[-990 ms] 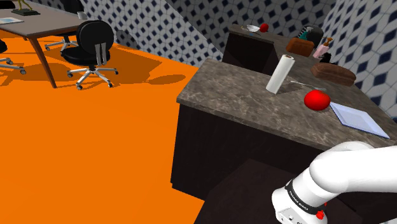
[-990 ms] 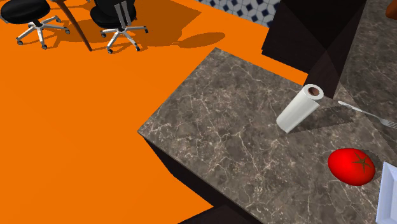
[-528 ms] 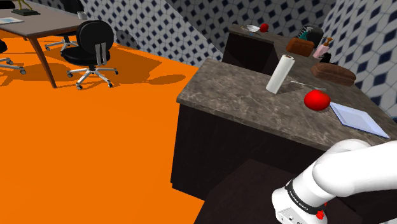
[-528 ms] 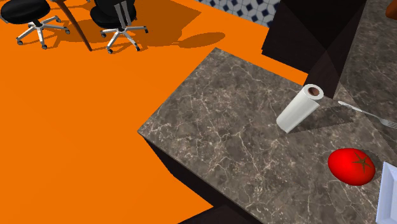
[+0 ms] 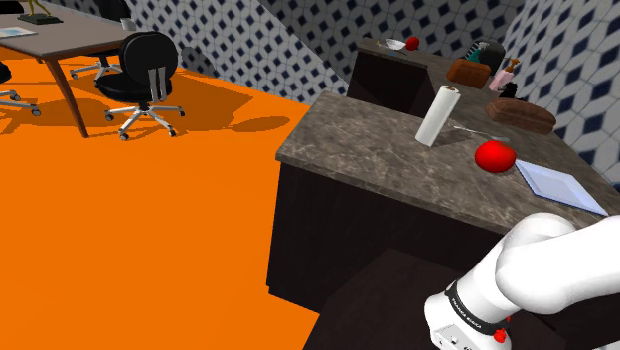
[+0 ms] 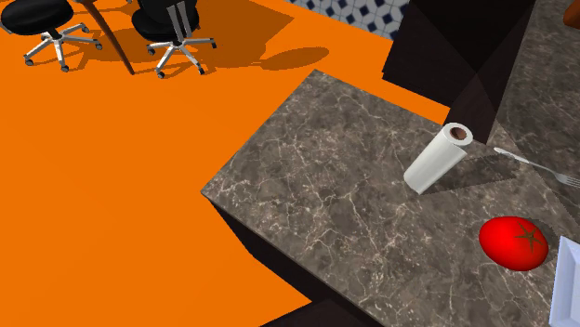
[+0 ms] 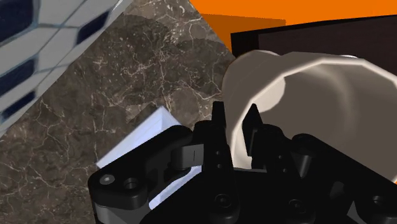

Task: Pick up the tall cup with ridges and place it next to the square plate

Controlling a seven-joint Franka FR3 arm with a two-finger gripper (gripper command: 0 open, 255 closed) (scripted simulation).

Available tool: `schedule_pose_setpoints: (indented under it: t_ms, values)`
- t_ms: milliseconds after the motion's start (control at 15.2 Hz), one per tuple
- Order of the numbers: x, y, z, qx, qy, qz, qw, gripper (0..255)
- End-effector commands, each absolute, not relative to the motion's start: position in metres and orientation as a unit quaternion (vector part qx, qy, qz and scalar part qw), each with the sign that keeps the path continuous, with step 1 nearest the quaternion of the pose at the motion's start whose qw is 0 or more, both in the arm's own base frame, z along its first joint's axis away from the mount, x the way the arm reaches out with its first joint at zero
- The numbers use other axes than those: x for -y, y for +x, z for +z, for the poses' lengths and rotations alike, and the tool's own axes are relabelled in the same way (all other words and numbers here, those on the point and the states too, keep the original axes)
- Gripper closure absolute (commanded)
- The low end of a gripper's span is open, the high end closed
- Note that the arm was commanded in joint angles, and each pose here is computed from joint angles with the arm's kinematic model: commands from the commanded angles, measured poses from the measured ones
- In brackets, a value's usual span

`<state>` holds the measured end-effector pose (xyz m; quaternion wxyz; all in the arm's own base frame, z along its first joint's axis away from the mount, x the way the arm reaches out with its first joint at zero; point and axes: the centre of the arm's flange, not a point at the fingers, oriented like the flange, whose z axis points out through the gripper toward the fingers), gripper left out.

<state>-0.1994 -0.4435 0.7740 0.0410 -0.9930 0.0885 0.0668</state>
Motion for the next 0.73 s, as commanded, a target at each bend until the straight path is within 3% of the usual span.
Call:
schedule_pose_setpoints:
  t_ms: [0,660]
  values:
    - [0.443,-0.199,0.764,-0.089,-0.993,0.067,0.04,255]
    - [0.443,-0.199,0.711,-0.089,-0.993,0.067,0.04,255]
